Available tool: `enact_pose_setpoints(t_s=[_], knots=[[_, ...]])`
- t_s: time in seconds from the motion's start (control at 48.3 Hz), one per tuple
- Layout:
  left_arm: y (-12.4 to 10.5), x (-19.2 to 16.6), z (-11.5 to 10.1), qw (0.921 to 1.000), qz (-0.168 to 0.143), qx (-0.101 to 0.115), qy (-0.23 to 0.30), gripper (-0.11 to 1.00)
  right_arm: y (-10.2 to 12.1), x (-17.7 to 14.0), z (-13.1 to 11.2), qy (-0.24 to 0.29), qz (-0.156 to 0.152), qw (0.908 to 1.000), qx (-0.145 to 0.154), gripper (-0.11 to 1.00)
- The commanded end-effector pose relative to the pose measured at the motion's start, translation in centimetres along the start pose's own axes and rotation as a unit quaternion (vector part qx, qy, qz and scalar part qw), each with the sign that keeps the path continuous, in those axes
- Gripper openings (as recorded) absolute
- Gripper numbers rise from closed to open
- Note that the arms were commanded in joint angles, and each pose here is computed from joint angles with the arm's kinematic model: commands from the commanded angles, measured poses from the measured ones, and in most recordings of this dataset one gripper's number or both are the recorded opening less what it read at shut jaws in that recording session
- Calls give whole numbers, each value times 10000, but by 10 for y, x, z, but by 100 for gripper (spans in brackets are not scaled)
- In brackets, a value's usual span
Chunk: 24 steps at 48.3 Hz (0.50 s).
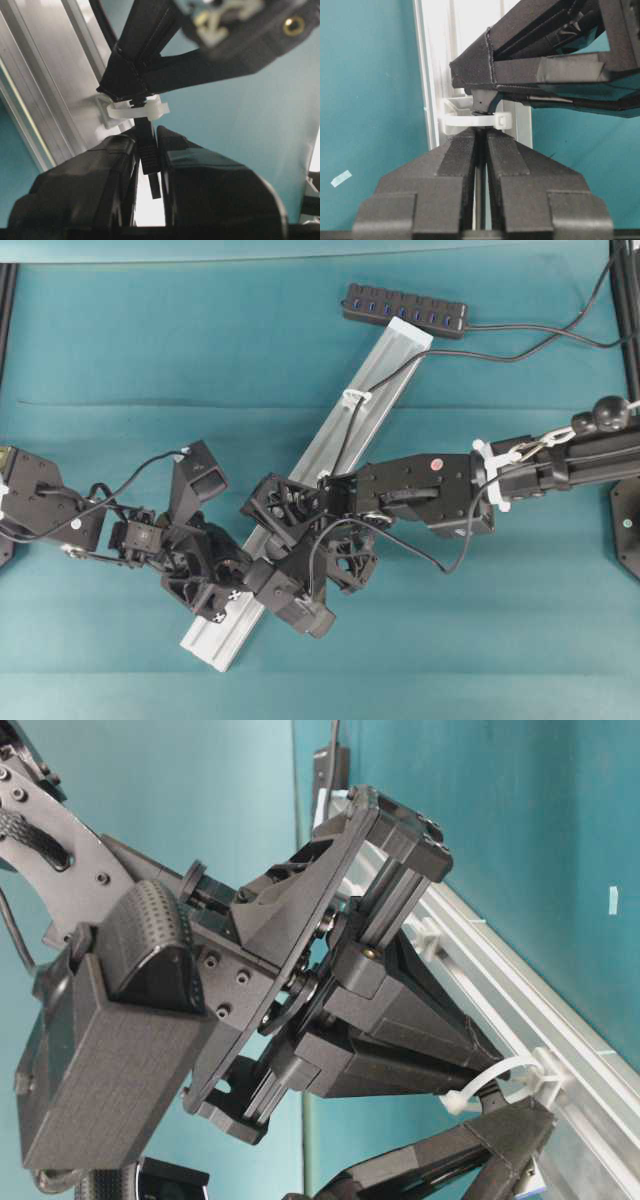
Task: Pass the USB cable through three rings with both arms.
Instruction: 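Move the left gripper to grasp the plug past the bottom ring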
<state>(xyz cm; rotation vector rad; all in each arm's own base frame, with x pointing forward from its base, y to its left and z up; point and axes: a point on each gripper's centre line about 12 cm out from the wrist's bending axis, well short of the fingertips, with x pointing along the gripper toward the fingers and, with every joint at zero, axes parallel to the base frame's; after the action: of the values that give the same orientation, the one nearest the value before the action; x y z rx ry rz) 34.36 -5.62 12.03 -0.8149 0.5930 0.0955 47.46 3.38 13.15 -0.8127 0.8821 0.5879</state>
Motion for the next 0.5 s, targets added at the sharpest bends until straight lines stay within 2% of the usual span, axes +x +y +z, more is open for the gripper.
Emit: enact_pose_setpoints(t_s=[0.0,0.393,0.476], knots=[[-12,-4,8,9997,-206,28,-136,12,0,1,2,-26,-18,10000,16,7],[-10,-10,5,9997,-203,-11,-115,11,1,0,2,6,62,10000,30,8],[-10,-12,3,9997,-205,-10,-99,10,1,-2,3,9,96,9999,64,18]])
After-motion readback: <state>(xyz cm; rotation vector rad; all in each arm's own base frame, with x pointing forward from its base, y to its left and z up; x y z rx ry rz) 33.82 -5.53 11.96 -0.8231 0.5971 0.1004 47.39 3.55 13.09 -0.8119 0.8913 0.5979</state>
